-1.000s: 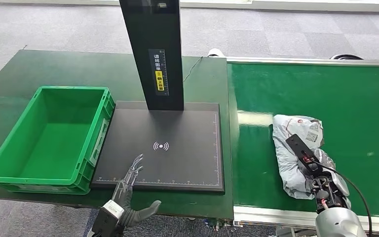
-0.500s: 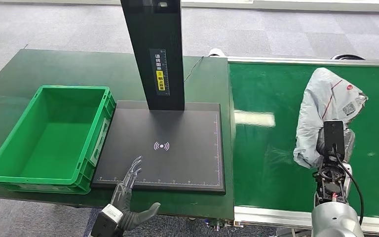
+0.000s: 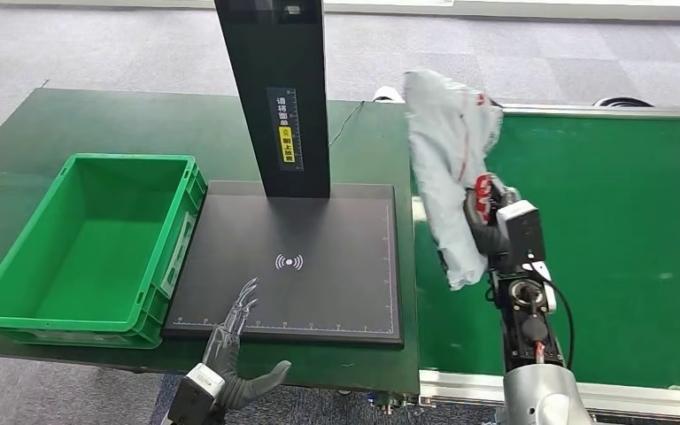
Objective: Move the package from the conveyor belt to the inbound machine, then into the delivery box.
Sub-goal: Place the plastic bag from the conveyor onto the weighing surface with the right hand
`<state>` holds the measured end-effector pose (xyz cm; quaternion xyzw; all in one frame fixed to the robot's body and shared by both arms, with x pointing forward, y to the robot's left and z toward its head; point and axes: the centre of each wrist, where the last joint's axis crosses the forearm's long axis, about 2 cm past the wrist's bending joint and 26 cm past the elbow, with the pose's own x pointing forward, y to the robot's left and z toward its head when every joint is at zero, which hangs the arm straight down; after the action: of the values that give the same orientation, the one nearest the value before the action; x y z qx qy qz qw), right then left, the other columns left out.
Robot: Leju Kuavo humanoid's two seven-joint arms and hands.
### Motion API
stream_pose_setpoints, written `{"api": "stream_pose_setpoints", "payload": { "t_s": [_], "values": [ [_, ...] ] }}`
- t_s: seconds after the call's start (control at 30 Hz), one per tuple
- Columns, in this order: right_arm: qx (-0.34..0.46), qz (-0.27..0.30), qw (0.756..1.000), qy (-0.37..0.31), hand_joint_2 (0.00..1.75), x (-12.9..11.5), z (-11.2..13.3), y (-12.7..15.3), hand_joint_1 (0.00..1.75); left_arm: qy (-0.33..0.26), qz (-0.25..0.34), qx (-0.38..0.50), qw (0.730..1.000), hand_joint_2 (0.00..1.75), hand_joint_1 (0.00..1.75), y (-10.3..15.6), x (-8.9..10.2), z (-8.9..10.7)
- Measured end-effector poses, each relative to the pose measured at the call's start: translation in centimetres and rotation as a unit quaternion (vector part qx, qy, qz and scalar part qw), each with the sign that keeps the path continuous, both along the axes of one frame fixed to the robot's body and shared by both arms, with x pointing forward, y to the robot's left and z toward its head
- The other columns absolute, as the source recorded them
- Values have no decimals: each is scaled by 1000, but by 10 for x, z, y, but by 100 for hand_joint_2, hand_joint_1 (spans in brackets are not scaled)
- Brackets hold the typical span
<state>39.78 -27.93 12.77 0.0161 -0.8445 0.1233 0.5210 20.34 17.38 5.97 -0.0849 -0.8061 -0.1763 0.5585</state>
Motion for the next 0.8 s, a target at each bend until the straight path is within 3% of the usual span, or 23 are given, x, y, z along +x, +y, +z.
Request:
{"api": "stream_pose_setpoints", "payload": {
  "t_s": [0.13,0.3,0.47,0.6,0.63,0.73,0.77,0.8],
  "values": [
    [-22,93,995,5,175,6,8,45,175,3,-2,0,1000,175,0,-1,1,-1],
    [-88,163,981,48,175,10,9,88,175,2,-3,-1,1000,175,0,-1,2,-1],
    [-219,156,956,118,175,8,4,115,175,4,1,-1,1000,175,0,1,-1,-1],
    [-269,164,938,142,175,6,1,125,175,6,2,-1,1000,175,0,2,-4,0],
    [-278,167,934,150,175,6,1,126,143,8,2,-1,1000,175,0,2,-5,0],
    [-308,173,918,178,175,5,-1,130,12,12,1,0,1000,175,0,2,-6,0],
    [-319,172,914,184,175,4,-2,132,0,14,1,0,1000,175,0,2,-6,0],
    [-328,170,910,189,175,3,-4,133,0,14,0,0,1000,175,0,2,-6,1]
  ]
}}
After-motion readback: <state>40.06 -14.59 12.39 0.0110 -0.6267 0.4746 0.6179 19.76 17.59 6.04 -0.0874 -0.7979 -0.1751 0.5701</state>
